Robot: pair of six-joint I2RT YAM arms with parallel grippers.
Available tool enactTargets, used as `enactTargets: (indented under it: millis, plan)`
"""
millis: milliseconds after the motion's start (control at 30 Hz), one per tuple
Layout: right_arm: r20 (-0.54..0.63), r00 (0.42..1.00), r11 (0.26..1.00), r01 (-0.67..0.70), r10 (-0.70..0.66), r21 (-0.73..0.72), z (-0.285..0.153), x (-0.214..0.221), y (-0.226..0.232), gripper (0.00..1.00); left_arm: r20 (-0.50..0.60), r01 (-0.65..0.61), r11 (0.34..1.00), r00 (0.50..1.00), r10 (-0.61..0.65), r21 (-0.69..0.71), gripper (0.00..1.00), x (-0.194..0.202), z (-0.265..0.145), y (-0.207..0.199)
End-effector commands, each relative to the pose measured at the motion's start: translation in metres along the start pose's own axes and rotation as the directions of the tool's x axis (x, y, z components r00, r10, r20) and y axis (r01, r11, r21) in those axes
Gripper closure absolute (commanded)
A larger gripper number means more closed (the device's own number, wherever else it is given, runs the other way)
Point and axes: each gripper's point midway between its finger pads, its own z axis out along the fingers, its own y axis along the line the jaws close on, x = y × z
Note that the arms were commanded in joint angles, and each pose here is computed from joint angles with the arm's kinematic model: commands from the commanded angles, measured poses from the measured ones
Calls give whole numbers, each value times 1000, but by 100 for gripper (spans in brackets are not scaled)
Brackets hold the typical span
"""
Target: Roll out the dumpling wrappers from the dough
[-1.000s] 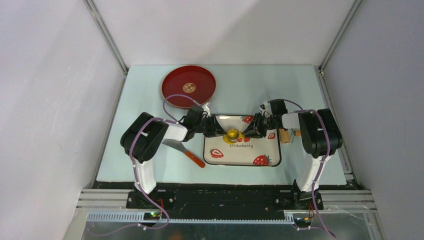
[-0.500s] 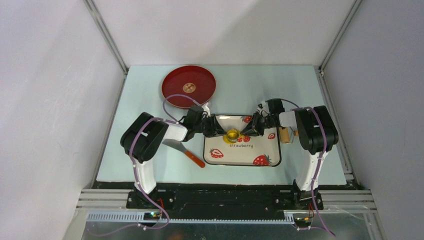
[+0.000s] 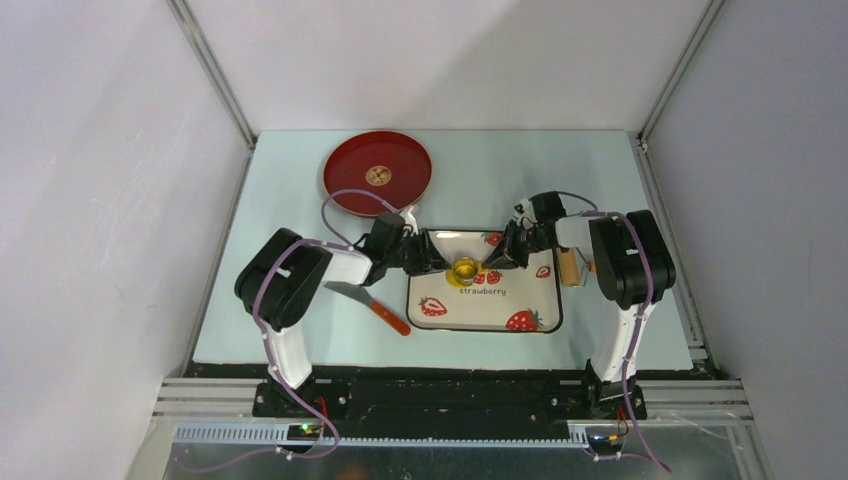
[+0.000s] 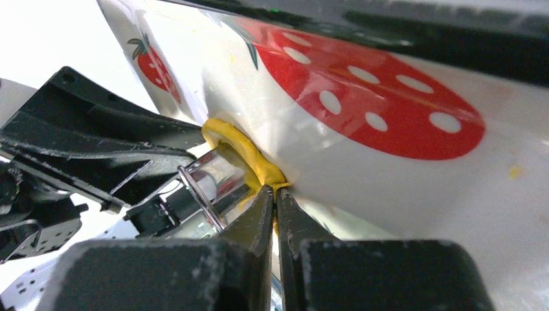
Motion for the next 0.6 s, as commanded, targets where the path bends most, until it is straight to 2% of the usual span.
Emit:
enactTargets:
  millis: [0, 133, 567]
  plan:
    - [98, 992, 990, 65, -77, 124, -10, -26, -4, 94, -38, -14, 973, 999, 6, -232, 60, 28, -16, 54]
    - [99, 991, 988, 74, -88, 138, -13, -34, 2, 94, 37, -11, 974, 999, 20, -225, 50, 8, -25, 42]
    - [90, 987, 982, 120, -134, 147, -11, -56, 26, 94, 213, -88, 990, 971, 110, -109, 40, -36, -69, -21]
